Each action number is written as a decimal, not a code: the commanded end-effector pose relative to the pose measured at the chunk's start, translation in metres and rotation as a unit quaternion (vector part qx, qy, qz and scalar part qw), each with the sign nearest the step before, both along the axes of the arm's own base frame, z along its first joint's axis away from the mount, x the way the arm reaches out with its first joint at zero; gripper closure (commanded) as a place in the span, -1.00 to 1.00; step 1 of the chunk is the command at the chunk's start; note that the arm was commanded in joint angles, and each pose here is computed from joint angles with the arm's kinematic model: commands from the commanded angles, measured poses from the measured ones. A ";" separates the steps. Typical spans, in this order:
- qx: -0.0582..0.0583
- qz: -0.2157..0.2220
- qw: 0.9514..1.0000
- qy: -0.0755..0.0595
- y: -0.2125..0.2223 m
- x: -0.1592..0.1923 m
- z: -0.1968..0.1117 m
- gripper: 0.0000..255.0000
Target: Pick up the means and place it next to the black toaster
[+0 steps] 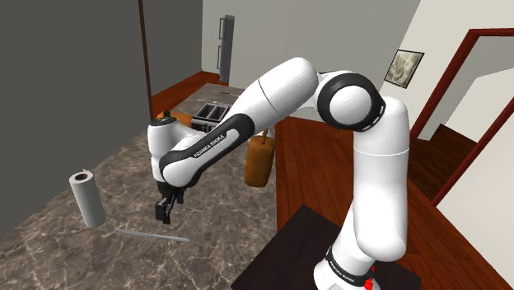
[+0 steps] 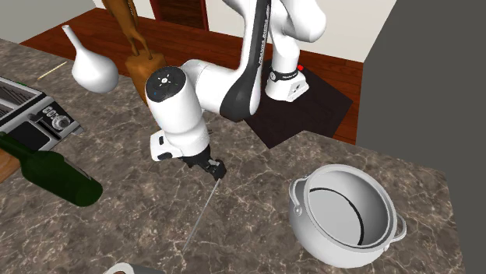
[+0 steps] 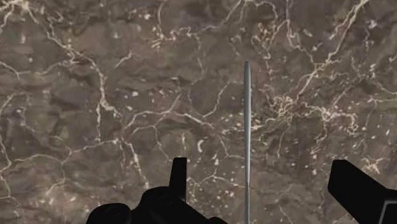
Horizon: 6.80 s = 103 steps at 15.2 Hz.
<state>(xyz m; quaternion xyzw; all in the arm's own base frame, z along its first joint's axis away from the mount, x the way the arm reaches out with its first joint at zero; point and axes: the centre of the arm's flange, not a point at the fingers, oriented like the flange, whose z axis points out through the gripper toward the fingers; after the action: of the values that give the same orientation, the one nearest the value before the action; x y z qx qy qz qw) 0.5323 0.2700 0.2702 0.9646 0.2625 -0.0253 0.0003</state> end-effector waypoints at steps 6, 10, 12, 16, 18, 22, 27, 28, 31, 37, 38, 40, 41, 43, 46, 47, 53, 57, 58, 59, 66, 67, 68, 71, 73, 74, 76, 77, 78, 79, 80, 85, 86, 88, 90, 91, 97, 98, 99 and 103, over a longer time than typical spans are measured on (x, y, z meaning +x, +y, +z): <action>-0.005 0.038 0.999 -0.001 0.044 0.024 -0.059 -1.00; -0.005 0.038 0.999 -0.001 0.044 0.023 -0.080 -1.00; -0.005 0.038 0.999 -0.001 0.043 0.022 -0.093 -1.00; -0.005 0.038 0.999 -0.001 0.043 0.022 -0.093 -1.00; -0.005 0.038 0.999 -0.001 0.043 0.022 -0.093 -1.00; -0.005 0.038 0.999 -0.001 0.043 0.022 -0.093 1.00; -0.005 0.038 0.999 -0.001 0.043 0.022 -0.093 1.00; -0.005 0.038 0.999 -0.001 0.043 0.022 -0.093 1.00; -0.005 0.038 0.999 -0.001 0.043 0.022 -0.088 1.00; -0.005 0.038 0.999 -0.001 0.043 0.022 -0.056 1.00; -0.005 0.038 0.999 -0.001 0.043 0.022 -0.051 1.00; -0.005 0.038 0.999 -0.001 0.043 0.022 -0.041 1.00; -0.005 0.038 0.999 -0.001 0.043 0.022 -0.035 1.00; -0.005 0.038 0.999 -0.001 0.043 0.022 -0.025 1.00; -0.005 0.038 0.999 -0.001 0.043 0.022 -0.009 1.00; -0.005 0.038 0.999 -0.001 0.043 0.022 -0.004 1.00; -0.005 0.038 0.999 -0.001 0.043 0.022 0.028 1.00; -0.005 0.038 0.999 -0.001 0.043 0.022 0.049 1.00; -0.005 0.038 0.999 -0.001 0.043 0.022 0.054 1.00; -0.005 0.038 0.999 -0.001 0.043 0.022 0.060 1.00; -0.005 0.038 0.999 -0.001 0.043 0.022 0.097 1.00; -0.005 0.038 0.999 -0.001 0.043 0.022 0.102 1.00; -0.005 0.038 0.999 -0.001 0.043 0.022 0.107 1.00; -0.005 0.038 0.999 -0.001 0.043 0.022 0.123 1.00; -0.005 0.038 0.999 -0.001 0.043 0.022 0.134 1.00; -0.005 0.038 0.999 -0.001 0.043 0.022 0.139 1.00; -0.005 0.038 0.999 -0.001 0.043 0.022 0.150 1.00; -0.005 0.038 0.999 -0.001 0.043 0.022 0.155 1.00; -0.005 0.038 0.999 -0.001 0.043 0.022 0.160 1.00; -0.005 0.038 0.999 -0.001 0.043 0.022 0.165 1.00; -0.005 0.038 0.999 -0.001 0.043 0.022 0.171 1.00; -0.005 0.038 0.999 -0.001 0.043 0.022 0.197 1.00; -0.005 0.038 0.999 -0.001 0.043 0.022 0.198 1.00; -0.005 0.038 0.999 -0.001 0.019 0.033 0.198 1.00; -0.005 0.038 0.999 -0.001 -0.005 0.044 0.198 1.00; -0.005 0.038 0.999 -0.001 -0.017 0.049 0.198 1.00; -0.005 0.038 0.999 -0.001 -0.089 0.082 0.198 1.00; -0.005 0.038 0.999 -0.001 -0.101 0.088 0.198 1.00; -0.005 0.038 0.999 -0.001 -0.113 0.093 0.198 1.00; -0.005 0.038 0.999 -0.001 -0.161 0.115 0.198 1.00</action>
<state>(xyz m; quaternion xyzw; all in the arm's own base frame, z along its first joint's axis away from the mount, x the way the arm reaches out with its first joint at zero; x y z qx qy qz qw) 0.6410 0.1229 0.4670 0.9540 0.2987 -0.0253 0.0063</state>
